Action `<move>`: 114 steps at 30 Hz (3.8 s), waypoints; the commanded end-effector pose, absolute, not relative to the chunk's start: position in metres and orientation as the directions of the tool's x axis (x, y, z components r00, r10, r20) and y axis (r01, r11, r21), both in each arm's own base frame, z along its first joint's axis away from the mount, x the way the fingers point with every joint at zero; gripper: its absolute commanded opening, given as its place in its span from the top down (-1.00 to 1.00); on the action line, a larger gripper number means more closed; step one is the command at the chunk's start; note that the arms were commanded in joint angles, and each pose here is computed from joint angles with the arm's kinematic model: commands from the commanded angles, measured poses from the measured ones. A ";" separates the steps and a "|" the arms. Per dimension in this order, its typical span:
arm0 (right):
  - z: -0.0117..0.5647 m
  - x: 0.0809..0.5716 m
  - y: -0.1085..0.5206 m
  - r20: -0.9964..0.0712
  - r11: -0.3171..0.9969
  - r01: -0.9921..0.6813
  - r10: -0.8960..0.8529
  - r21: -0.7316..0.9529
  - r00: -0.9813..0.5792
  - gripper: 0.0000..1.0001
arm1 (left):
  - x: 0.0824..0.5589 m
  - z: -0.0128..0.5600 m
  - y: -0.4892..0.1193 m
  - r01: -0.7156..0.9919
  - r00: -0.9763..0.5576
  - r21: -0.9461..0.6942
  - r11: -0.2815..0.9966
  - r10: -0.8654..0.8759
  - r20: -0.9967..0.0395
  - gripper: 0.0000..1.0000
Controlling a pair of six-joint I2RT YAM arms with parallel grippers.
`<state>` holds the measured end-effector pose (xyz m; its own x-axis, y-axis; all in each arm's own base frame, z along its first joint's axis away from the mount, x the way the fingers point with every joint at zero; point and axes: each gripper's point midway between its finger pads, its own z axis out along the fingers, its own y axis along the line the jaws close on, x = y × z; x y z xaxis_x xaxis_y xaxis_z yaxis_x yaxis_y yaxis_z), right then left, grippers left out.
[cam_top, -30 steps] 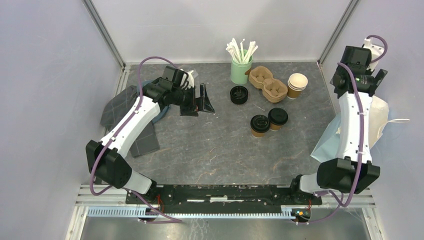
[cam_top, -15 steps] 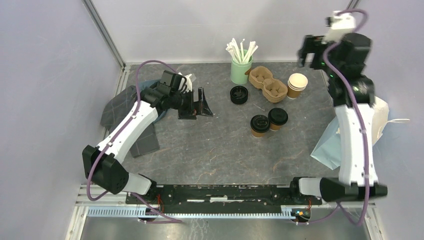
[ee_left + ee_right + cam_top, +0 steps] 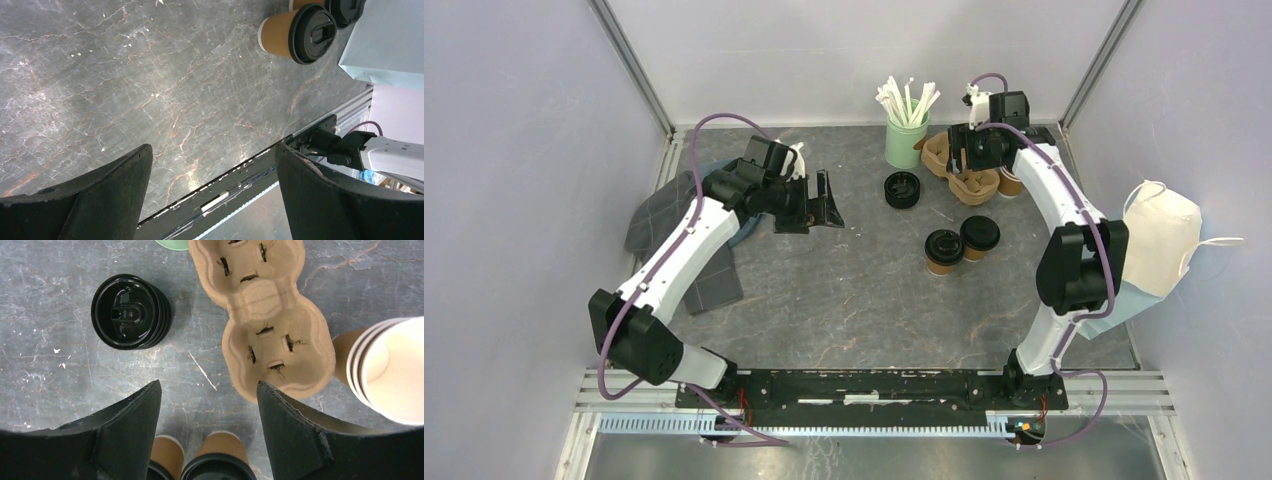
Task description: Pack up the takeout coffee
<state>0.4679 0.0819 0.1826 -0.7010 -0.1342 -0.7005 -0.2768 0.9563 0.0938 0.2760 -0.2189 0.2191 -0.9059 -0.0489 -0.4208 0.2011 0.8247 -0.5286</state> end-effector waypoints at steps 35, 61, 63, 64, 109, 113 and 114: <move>0.094 0.517 0.081 -0.633 0.900 -0.245 0.044 0.362 -0.773 0.06 | 0.289 0.205 -0.220 0.203 -0.922 -0.488 0.849 -0.002 -0.387 -0.94; 0.136 0.521 0.067 -0.674 0.891 -0.196 0.151 0.410 -0.723 0.88 | 0.292 0.205 -0.211 0.268 -0.912 -0.441 0.857 0.078 -0.403 -0.94; 0.142 0.518 0.066 -0.677 0.898 -0.184 0.155 0.401 -0.719 0.97 | 0.293 0.204 -0.210 0.269 -0.910 -0.436 0.859 0.079 -0.406 -0.94; 0.146 0.517 0.064 -0.683 0.902 -0.175 0.159 0.394 -0.713 1.00 | 0.293 0.204 -0.209 0.269 -0.910 -0.434 0.860 0.080 -0.407 -0.94; 0.275 0.302 0.244 -0.849 0.661 -0.729 -0.477 -0.176 -0.227 1.00 | 0.326 0.336 -0.201 0.004 -0.854 -0.925 0.380 -0.481 -0.201 -0.75; 0.280 0.286 0.260 -0.874 0.635 -0.761 -0.437 -0.133 -0.211 1.00 | 0.329 0.337 -0.199 -0.011 -0.836 -0.939 0.342 -0.519 -0.179 -0.69; 0.283 0.285 0.262 -0.884 0.639 -0.760 -0.419 -0.123 -0.209 1.00 | 0.328 0.334 -0.200 -0.022 -0.838 -0.945 0.327 -0.522 -0.161 -0.63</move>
<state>0.2970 0.2514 0.2606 -0.2497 -0.4984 -0.8302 -0.7414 0.6499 -0.1672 0.3333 -0.1909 0.3074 -0.8365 -0.5006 -0.2229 -0.0373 0.4578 -0.8883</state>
